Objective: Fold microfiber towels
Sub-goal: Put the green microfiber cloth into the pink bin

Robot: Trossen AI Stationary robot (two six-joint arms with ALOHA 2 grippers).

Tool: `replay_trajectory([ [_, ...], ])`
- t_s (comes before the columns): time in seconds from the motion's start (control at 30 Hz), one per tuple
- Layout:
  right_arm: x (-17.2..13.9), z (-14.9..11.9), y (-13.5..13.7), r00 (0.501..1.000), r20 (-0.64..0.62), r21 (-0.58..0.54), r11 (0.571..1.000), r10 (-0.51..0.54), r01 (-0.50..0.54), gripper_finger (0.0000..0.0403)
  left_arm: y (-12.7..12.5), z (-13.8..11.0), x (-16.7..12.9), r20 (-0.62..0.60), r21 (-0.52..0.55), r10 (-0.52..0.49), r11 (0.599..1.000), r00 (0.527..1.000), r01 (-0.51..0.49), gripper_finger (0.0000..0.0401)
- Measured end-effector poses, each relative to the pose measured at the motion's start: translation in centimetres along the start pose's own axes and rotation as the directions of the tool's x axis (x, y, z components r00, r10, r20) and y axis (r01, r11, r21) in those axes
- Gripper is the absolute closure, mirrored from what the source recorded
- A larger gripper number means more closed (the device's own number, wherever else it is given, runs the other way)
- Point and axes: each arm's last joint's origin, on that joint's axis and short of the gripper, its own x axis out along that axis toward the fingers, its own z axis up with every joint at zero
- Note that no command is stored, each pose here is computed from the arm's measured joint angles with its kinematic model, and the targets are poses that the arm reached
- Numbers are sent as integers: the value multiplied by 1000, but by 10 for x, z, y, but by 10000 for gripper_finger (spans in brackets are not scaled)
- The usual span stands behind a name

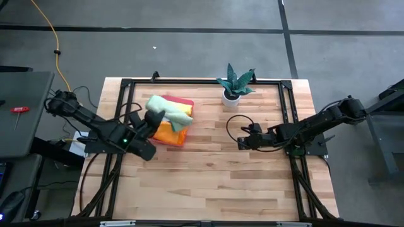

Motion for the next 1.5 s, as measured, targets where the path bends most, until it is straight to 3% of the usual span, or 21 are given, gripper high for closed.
replay_trajectory([
  [0.1,0,0,0,1000,-10,-11,1000,-2,2,403,-14,0,-16,-51,48,-35,998,998,38,401],
  [0.33,0,0,-1,1000,-15,-16,1000,-6,6,403,-17,-7,-47,-142,-21,-117,993,983,115,401],
  [0.53,0,0,-1,1000,-15,-16,1000,-7,7,403,-8,-10,-41,-160,89,-49,994,986,64,401],
  [0.67,0,0,-1,1000,-14,-15,1000,-10,10,403,-4,-3,-19,-103,166,73,985,992,-55,401],
  [0.83,0,0,-1,1000,-14,10,1000,-11,11,403,9,-3,2,-41,298,257,926,966,-234,401],
  [0.9,0,0,-1,1000,-8,14,1000,-12,12,403,11,-5,6,-37,297,285,918,958,-262,401],
  [1.07,1,5,-1,1000,5,56,998,-15,15,403,10,-12,0,-86,264,268,935,959,-238,401],
  [1.37,3,15,-2,999,22,98,995,-24,21,403,4,-2,-37,-266,276,238,947,934,-163,401],
  [1.5,4,19,-3,999,31,113,993,-28,25,403,4,1,-34,-247,300,262,936,933,-183,401],
])
